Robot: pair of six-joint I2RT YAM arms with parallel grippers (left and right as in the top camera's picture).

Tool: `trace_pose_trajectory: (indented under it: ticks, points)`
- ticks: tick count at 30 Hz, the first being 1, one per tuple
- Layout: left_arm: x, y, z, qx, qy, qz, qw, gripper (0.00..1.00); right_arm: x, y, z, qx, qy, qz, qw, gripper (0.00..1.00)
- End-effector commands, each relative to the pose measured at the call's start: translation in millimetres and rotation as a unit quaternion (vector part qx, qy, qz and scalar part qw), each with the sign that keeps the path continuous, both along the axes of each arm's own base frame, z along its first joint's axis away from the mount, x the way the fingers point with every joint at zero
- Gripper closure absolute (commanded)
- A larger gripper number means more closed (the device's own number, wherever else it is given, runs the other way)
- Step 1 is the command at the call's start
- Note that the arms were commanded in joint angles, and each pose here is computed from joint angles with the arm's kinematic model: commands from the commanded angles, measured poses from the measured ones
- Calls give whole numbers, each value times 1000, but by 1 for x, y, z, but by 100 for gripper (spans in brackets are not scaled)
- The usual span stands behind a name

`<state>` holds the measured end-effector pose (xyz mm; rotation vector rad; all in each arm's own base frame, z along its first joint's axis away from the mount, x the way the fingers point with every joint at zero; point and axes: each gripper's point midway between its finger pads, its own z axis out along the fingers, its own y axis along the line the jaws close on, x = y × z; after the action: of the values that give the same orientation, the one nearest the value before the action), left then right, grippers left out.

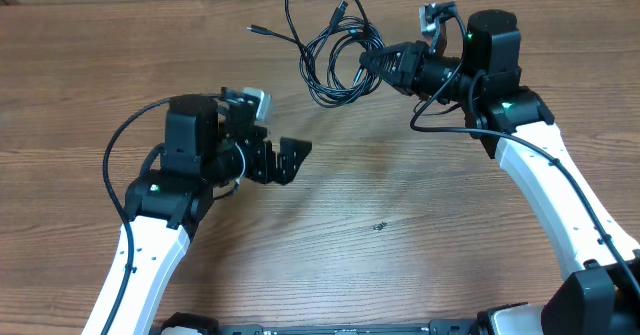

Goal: Untangle cables
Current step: 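Grasp the cable bundle with the right gripper and lift it up, then bring the left gripper to the lifted bundle and grasp a cable loop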

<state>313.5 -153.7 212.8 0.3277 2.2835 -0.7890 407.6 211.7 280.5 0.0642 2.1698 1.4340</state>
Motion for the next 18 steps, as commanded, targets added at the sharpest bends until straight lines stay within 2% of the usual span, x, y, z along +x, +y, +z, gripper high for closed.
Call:
trace_pose_trajectory:
  ticks: [1, 6, 12, 16, 18]
  points:
    - [10, 5, 18, -18, -12, 44, 999, 1, -6, 2, 28, 16, -26, 10, 999, 96]
    - [17, 14, 17, -22, 2, 92, 996, 0, -5, 1, 28, 16, -26, 10, 999, 96]
    - [22, 16, 20, -63, 32, 141, 988, 0, -6, 1, 27, 16, -23, 10, 1000, 96]
    - [18, 7, 26, -75, 26, 108, 991, 0, -7, 1, 24, 14, -15, 10, 1000, 96]
    - [11, -8, 35, -75, -10, 35, 997, 0, -8, 1, 23, 13, -13, 10, 1000, 96]
